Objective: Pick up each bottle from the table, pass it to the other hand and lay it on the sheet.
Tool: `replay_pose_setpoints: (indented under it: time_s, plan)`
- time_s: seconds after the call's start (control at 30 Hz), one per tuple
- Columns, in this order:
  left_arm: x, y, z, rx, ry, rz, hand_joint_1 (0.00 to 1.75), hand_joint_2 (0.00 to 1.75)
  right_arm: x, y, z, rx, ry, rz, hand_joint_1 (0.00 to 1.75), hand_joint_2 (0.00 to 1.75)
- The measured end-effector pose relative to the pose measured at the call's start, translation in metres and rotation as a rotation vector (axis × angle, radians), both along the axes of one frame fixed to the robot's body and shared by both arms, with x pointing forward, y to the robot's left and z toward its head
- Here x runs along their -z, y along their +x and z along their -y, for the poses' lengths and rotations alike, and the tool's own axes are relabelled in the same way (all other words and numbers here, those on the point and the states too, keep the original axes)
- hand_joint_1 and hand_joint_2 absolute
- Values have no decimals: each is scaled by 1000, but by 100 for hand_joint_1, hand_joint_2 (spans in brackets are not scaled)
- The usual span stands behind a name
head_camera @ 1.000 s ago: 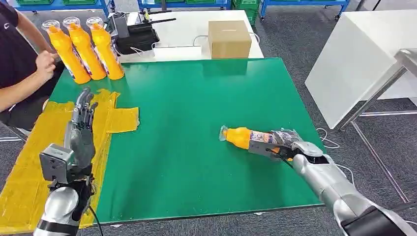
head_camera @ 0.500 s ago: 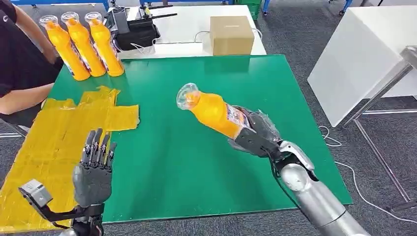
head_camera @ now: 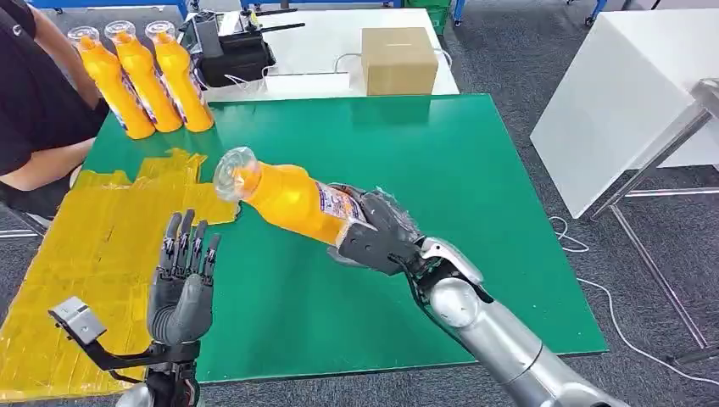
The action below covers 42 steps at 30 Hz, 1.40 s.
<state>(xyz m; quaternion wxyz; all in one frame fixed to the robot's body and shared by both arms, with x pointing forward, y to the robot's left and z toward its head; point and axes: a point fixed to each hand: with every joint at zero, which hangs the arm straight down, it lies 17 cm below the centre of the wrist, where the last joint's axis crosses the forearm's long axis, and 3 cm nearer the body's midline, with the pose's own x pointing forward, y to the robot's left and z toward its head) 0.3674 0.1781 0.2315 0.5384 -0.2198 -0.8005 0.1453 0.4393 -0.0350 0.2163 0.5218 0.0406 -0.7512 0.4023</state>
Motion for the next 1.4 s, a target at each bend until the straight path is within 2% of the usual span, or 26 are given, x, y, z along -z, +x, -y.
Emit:
replay_pose_setpoints:
  time_s: [0.4, 0.67, 0.97, 1.1, 1.27, 1.4]
  plan:
    - [-20, 5, 9, -25, 9, 57, 0, 175, 28, -7, -42, -72, -55, -89, 175, 175]
    - [-25, 4, 15, -3, -22, 67, 0, 175, 52, -27, -71, -159, -133, -120, 175, 175]
    - [-26, 2, 19, 12, -27, 72, 0, 175, 65, -36, -82, -201, -180, -134, 175, 175]
    - [-25, 3, 17, 17, -46, 67, 0, 175, 77, -55, -95, -278, -238, -137, 175, 175]
    - [-20, 3, 14, 25, -58, 50, 0, 175, 71, -76, -114, -354, -267, -97, 175, 175]
    - [-15, 3, 13, 28, -54, 42, 0, 175, 64, -82, -119, -377, -283, -70, 175, 175]
